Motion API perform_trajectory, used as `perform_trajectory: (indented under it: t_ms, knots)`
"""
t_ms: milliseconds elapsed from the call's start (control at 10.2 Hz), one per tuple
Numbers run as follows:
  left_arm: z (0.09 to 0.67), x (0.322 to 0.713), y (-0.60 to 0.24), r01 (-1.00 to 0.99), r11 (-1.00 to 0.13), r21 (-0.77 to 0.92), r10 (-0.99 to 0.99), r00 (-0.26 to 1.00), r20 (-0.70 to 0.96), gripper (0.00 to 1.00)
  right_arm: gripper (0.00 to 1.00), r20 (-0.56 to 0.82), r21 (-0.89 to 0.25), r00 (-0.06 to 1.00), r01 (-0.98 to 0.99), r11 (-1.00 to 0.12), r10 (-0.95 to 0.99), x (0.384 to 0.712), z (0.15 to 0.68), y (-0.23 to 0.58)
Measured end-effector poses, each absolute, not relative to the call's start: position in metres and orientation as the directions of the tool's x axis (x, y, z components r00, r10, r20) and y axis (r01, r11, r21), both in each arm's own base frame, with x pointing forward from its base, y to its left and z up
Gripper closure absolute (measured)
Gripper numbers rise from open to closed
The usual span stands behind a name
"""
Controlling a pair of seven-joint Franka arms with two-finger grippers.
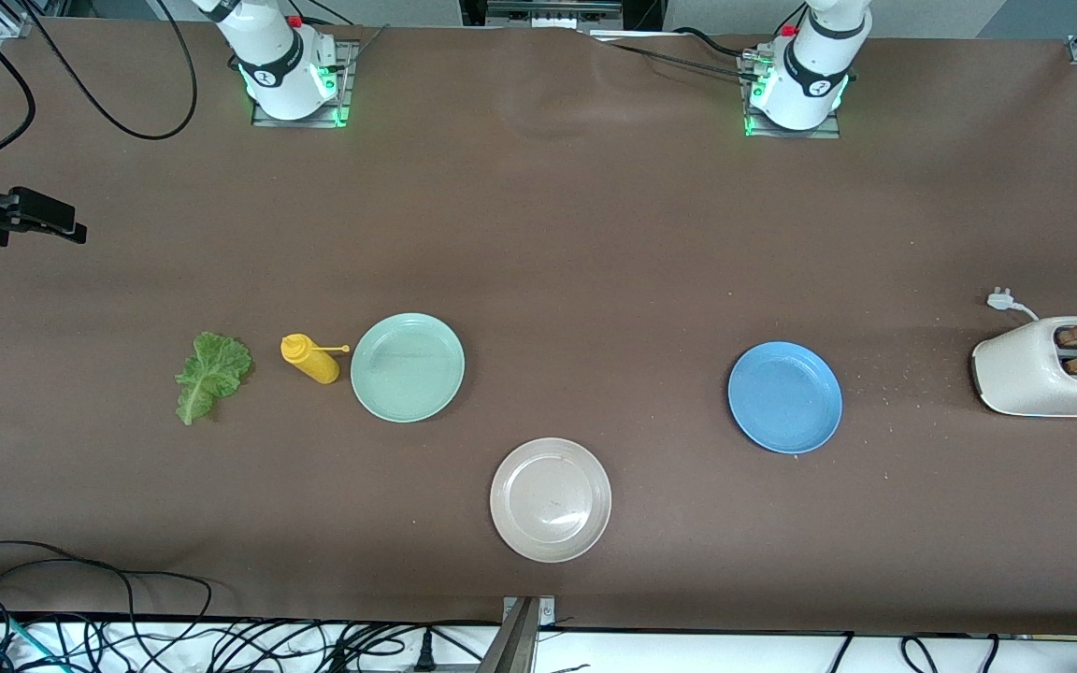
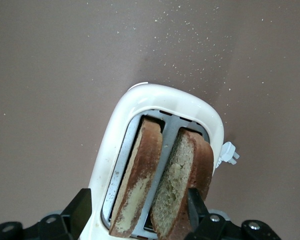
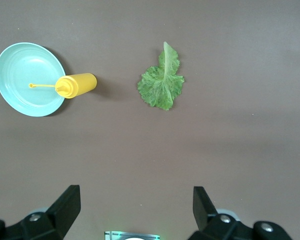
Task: Make sandwich on beige plate with both arms
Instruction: 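Lower the open left gripper onto the toast slices in the toaster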
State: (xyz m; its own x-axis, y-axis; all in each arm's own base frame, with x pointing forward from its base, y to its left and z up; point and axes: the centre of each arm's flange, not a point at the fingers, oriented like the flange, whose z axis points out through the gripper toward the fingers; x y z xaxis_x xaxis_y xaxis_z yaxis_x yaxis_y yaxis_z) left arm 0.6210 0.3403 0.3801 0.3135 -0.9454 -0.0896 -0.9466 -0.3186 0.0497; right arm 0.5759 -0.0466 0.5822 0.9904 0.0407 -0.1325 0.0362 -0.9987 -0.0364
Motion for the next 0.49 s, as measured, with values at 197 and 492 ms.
perform_trajectory:
  t_ms: [197,492]
  knots:
    - [0.3774,0.6203,0.3398,-0.946,-0.319,0.054,-0.946,0.313,-0.089,0.15,0.00,-0.132,-0.036,0.990,0.036,-0.999,0.041,0.5759,0.5823,-0.0466]
    - [0.3774,0.6206,0.3399,-0.947,-0.318,0.050,-0.946,0.313,-0.089,0.15,0.00,-0.133,-0.036,0.990,0.036,-0.999,0.041,0.5759,0.5822,-0.0466]
